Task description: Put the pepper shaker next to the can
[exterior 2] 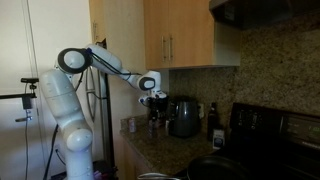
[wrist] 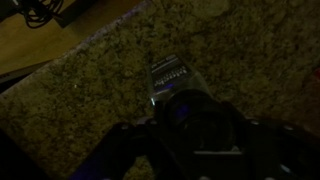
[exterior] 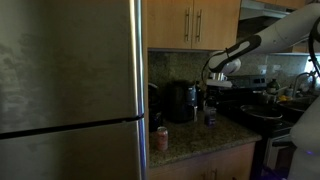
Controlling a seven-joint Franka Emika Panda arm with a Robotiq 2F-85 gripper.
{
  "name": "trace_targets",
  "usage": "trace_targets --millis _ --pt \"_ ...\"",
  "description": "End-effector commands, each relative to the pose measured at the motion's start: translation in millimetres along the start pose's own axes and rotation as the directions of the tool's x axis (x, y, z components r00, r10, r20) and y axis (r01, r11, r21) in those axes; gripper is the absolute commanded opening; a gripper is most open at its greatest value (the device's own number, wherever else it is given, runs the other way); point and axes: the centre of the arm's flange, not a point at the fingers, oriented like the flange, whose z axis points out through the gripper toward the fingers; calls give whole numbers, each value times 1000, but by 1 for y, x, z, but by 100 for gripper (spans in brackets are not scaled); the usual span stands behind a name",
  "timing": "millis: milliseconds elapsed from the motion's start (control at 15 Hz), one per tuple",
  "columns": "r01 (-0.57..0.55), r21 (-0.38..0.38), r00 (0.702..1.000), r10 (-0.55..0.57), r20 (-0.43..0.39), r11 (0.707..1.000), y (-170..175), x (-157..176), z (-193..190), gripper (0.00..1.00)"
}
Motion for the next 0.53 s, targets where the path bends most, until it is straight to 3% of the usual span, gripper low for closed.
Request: trace_targets --millis 0,67,200,467 --pt "17 5 1000 -17 0 1000 3 -2 -3 59" --pt "25 8 1000 -25 -2 1000 6 -2 -5 34" --pt "114 -2 993 -114 32 993 -21 -17 12 34" --pt "342 56 937 -345 53 938 -103 -94 20 34"
